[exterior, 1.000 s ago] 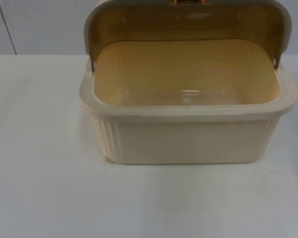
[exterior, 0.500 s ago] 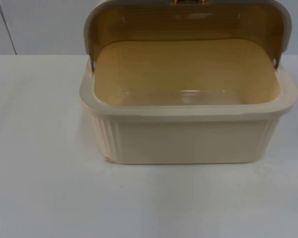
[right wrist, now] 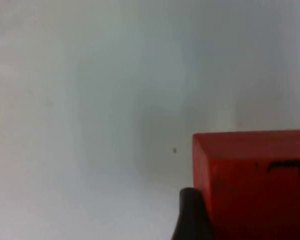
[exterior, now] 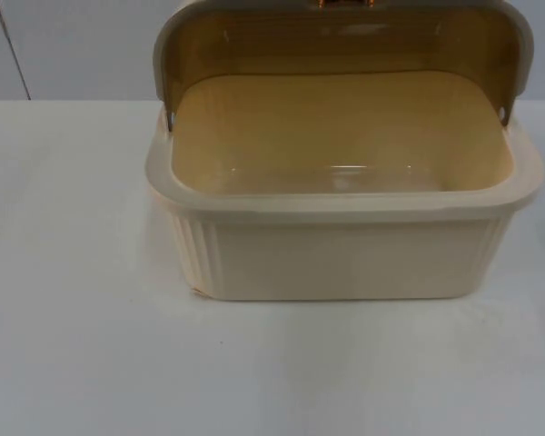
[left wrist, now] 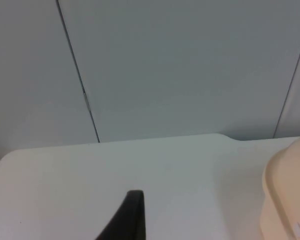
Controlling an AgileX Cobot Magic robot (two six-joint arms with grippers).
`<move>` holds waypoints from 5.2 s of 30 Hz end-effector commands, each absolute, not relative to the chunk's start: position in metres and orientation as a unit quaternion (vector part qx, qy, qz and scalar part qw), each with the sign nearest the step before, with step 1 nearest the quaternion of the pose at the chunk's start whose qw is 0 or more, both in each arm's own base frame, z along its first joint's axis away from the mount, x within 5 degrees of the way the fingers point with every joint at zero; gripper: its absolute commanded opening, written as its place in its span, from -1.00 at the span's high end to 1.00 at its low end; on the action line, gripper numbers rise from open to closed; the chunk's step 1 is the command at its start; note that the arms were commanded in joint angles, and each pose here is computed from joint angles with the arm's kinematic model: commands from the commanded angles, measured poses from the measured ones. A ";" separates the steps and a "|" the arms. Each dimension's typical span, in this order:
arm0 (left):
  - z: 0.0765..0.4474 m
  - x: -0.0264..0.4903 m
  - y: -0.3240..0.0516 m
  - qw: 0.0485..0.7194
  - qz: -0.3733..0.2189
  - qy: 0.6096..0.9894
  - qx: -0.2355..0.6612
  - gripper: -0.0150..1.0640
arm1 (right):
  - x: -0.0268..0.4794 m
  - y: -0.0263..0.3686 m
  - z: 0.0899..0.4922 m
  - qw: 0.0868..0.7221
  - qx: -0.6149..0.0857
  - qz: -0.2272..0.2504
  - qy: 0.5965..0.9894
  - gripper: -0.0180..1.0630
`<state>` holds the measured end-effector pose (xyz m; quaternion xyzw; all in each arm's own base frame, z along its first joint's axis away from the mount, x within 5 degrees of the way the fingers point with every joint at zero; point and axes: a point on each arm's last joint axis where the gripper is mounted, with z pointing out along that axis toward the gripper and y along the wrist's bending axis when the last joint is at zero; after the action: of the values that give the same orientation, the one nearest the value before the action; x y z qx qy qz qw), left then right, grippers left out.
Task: Open the box lid with the left hand, place the block into the box with the right hand, then close the box lid with the left hand.
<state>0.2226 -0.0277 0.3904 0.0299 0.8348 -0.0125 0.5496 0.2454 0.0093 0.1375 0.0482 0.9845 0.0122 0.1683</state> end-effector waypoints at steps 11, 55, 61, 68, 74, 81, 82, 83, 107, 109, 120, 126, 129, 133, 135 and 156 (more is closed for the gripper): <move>0.392 0.221 -0.029 0.554 -0.018 0.832 0.029 -0.96 | 0.238 0.009 0.272 0.342 0.017 0.015 0.940 0.91; 0.392 0.221 -0.029 0.553 -0.018 0.832 0.029 -0.96 | 0.209 0.133 0.323 0.498 -0.317 0.138 0.795 0.91; 0.391 0.220 -0.029 0.550 -0.014 0.834 0.030 -0.96 | 0.235 0.158 0.284 0.461 -0.288 0.138 0.828 0.91; 0.391 0.220 -0.029 0.550 -0.014 0.834 0.030 -0.96 | 0.266 0.174 0.239 0.455 -0.284 0.120 0.836 0.91; 0.391 0.220 -0.029 0.550 -0.014 0.834 0.030 -0.96 | 0.283 0.182 0.219 0.482 -0.271 0.112 0.826 0.91; 0.391 0.220 -0.029 0.550 -0.014 0.834 0.030 -0.96 | 0.293 0.185 0.202 0.488 -0.239 0.114 0.832 0.91; 0.391 0.220 -0.029 0.550 -0.014 0.834 0.030 -0.96 | 0.294 0.185 0.199 0.488 -0.235 0.113 0.833 0.90; 0.391 0.220 -0.029 0.550 -0.014 0.834 0.030 -0.96 | 0.295 0.185 0.198 0.489 -0.226 0.115 0.835 0.86; 0.392 0.221 -0.028 0.551 -0.010 0.834 0.032 -0.96 | 0.289 0.184 0.200 0.462 -0.239 0.117 0.846 -0.97; 0.392 0.221 -0.028 0.551 -0.010 0.834 0.032 -0.96 | 0.277 0.181 0.202 0.411 -0.255 0.123 0.867 -0.97; 0.392 0.221 -0.028 0.551 -0.010 0.834 0.032 -0.96 | 0.232 0.164 0.244 0.318 -0.286 0.151 0.891 -0.97; 0.392 0.221 -0.028 0.551 -0.013 0.834 0.031 -0.96 | 0.222 0.160 0.253 0.300 -0.270 0.162 0.900 -0.97; 0.391 0.220 -0.029 0.550 -0.014 0.834 0.031 -0.96 | 0.220 0.159 0.252 0.288 -0.272 0.161 0.904 -0.97; 0.392 0.221 -0.029 0.551 -0.014 0.834 0.031 -0.96 | 0.219 0.159 0.251 0.282 -0.275 0.160 0.905 -0.97; 0.392 0.221 -0.029 0.551 -0.014 0.834 0.031 -0.96 | 0.219 0.159 0.251 0.282 -0.275 0.160 0.905 -0.97; 0.392 0.221 -0.028 0.551 -0.013 0.834 0.031 -0.96 | 0.206 0.057 0.357 0.455 -0.112 0.012 0.884 -0.97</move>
<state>0.2225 -0.0273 0.3900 0.0310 0.8363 -0.0093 0.5473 0.2095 0.0634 0.3484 -0.1256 0.8900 0.0139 0.4381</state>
